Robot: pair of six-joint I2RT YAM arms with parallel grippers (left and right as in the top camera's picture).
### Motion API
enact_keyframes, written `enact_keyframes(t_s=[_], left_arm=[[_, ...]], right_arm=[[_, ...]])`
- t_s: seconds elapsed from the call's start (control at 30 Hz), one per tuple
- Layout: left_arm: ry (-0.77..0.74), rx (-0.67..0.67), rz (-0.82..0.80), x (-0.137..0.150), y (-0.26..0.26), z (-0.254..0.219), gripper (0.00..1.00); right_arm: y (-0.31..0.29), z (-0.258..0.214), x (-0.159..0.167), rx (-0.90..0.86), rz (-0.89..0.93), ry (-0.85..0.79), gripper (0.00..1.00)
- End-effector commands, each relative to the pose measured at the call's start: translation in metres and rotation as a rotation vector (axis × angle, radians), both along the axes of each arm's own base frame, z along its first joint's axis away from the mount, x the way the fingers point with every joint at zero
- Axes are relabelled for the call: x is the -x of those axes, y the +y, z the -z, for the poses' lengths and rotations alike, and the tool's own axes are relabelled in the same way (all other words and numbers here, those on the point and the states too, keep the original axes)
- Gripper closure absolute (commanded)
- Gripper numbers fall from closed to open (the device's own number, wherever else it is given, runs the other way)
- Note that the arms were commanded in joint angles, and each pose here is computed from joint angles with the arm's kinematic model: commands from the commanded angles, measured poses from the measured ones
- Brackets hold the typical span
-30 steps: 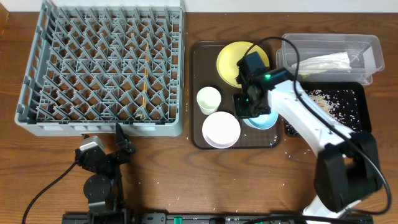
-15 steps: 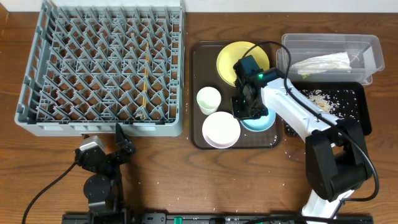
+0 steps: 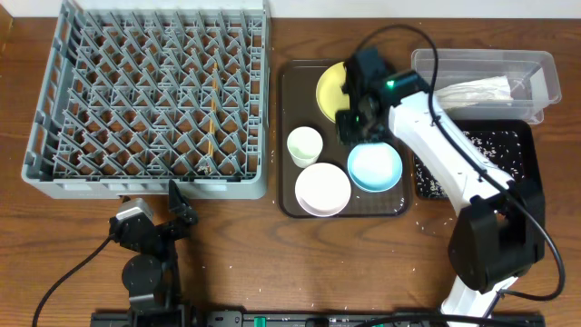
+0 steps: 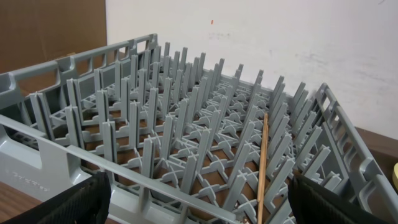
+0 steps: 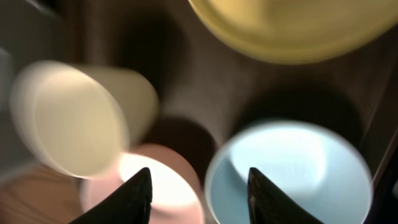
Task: Sort waste into correct bins and load items into the dishwasher
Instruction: 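Grasp the white cup on the brown tray with right gripper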
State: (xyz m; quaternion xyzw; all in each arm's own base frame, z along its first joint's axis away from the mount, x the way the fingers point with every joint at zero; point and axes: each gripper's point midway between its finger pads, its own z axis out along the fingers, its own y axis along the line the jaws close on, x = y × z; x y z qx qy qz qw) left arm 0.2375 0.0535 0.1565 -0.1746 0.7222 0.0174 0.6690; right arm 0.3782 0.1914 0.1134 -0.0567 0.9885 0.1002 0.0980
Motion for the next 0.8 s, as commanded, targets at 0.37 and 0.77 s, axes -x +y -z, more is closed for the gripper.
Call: enact_keyframes(t_s=[0.37, 0.77], left_arm=[[0.044, -0.004, -0.006, 0.000, 0.001, 0.018, 0.08], [0.044, -0.003, -0.007, 0.000, 0.001, 0.018, 0.07]], right_arm=[[0.040, 0.003, -0.012, -0.062, -0.069, -0.027, 0.49], [0.057, 0.047, -0.006, -0.031, -0.116, 0.044, 0.83]])
